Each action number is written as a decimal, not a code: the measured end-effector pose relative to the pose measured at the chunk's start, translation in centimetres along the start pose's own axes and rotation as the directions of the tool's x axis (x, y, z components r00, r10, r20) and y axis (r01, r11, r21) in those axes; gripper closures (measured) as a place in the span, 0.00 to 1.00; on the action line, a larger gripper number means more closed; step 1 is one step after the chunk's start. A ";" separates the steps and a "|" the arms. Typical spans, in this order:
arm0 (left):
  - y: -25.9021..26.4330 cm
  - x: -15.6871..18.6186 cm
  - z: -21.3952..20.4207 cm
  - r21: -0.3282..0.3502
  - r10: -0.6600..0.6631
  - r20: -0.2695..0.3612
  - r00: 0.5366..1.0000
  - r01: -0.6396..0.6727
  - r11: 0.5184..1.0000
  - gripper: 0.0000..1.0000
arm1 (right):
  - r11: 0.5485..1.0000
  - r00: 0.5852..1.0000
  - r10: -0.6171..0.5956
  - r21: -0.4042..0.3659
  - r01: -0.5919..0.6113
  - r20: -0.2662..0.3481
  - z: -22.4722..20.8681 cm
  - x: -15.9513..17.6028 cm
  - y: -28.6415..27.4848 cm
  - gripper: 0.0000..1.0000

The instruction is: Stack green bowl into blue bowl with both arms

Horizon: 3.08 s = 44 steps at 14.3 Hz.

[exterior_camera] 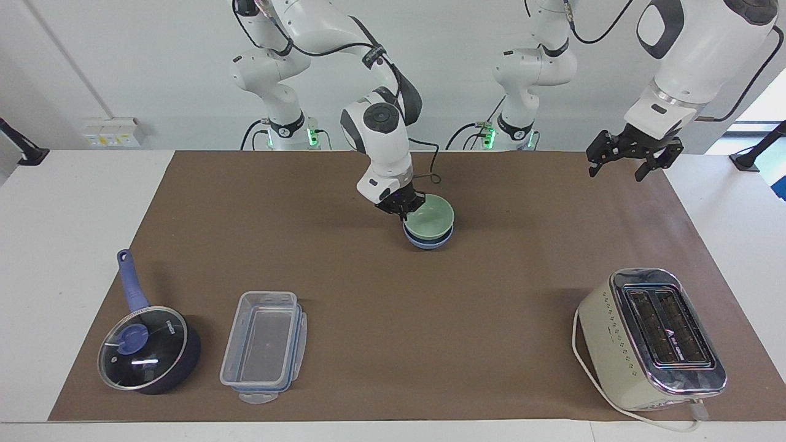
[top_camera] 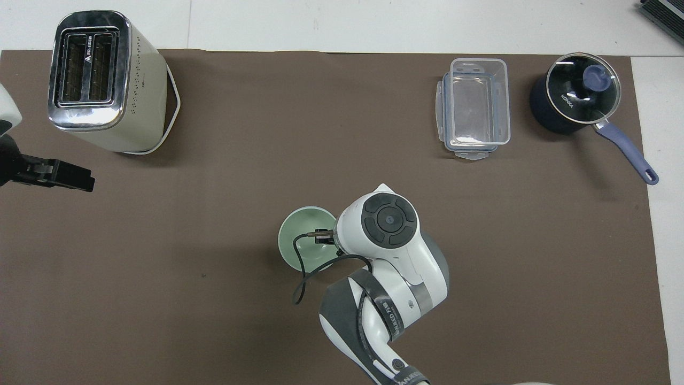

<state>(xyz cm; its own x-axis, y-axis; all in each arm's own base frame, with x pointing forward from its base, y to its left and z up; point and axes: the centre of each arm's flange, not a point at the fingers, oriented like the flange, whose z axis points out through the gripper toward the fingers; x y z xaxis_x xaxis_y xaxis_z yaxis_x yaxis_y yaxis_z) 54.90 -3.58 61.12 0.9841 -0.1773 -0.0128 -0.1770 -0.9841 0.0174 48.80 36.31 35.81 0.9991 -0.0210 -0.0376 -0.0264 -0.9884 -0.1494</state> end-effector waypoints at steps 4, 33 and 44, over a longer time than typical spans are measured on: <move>0.0 0.0 0.0 0.000 0.000 0.000 1.000 0.000 1.000 0.00 | 1.000 1.000 -0.001 -0.001 0.001 0.001 0.1 -0.1 0.0 0.96; -0.1 0.0 0.0 0.000 -0.002 0.000 1.000 0.002 1.000 0.00 | 0.993 0.984 0.116 0.018 -0.115 -0.138 -9.5 5.1 8.1 0.00; -0.1 0.0 0.0 0.000 -0.002 0.000 1.000 0.002 1.000 0.00 | 0.979 0.970 0.185 -0.054 -0.196 -0.156 -28.2 5.2 22.2 0.00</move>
<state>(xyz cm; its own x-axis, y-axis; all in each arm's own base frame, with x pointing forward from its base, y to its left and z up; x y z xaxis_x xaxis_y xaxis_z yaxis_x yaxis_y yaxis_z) 54.91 -3.46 61.12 0.9845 -0.1752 -0.0128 -0.1749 -0.9844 0.0174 54.33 10.04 60.13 0.9697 -0.2270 0.0904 -0.2196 -0.9719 -0.0852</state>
